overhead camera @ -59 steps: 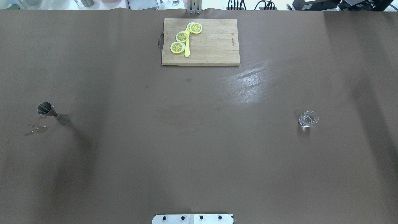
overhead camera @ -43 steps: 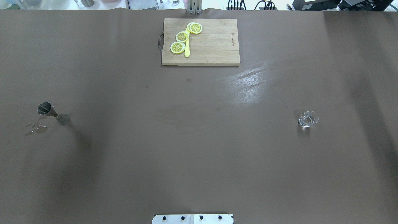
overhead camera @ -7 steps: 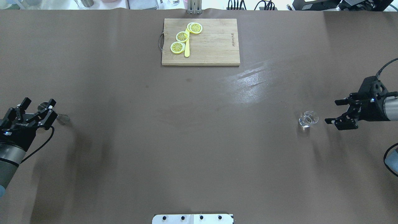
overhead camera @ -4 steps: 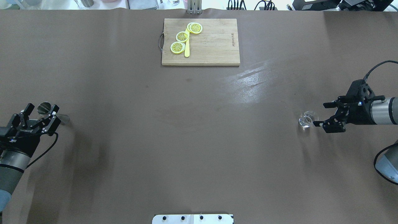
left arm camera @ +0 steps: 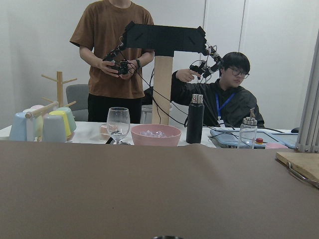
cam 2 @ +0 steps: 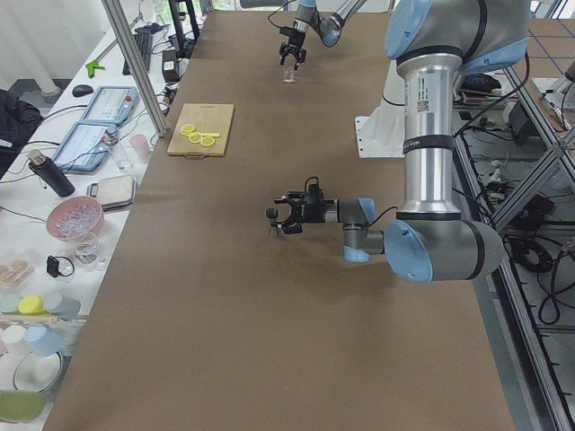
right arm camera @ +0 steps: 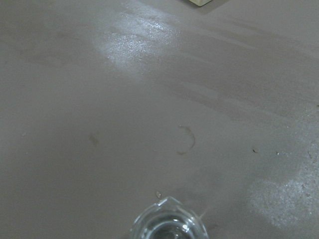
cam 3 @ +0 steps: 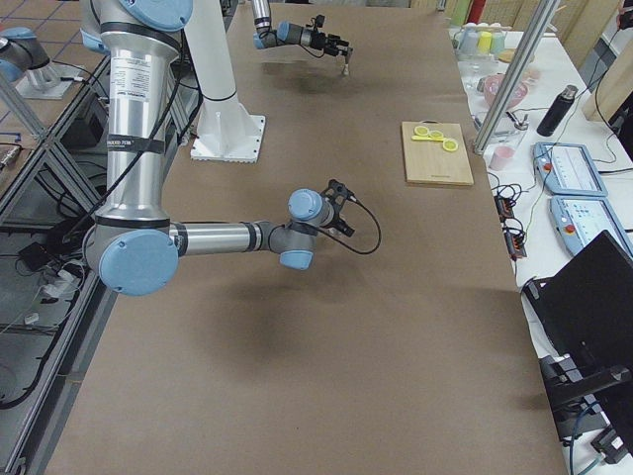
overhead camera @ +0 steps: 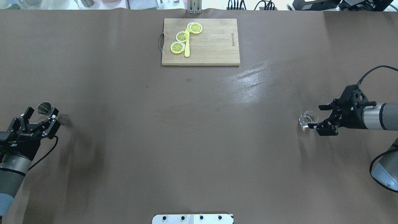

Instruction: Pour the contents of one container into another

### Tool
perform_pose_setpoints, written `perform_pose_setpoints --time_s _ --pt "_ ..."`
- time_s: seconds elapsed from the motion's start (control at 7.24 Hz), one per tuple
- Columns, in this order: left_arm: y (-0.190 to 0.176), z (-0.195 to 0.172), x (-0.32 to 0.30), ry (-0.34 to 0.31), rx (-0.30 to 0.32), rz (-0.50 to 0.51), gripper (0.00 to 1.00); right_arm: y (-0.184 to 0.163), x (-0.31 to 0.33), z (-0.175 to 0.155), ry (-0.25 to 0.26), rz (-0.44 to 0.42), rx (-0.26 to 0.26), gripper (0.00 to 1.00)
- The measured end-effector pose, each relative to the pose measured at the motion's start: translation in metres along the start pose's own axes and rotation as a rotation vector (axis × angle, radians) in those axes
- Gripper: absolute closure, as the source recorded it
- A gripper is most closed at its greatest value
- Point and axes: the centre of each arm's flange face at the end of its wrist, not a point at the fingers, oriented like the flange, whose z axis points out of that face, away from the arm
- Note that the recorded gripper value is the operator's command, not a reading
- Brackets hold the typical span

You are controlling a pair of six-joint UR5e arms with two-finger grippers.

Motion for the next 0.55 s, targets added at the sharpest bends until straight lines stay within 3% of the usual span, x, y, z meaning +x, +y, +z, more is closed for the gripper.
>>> perform_pose_setpoints --time_s 0.41,0.55 --pt "0.010 -0.003 -0.006 -0.005 -0.012 -0.013 0.05 0.007 -0.006 0.016 0.002 -0.005 -0.016 0.02" --pt "0.013 -0.003 -0.008 -0.009 -0.015 -0.015 0.06 0.008 -0.007 0.021 0.002 -0.006 -0.020 0.10"
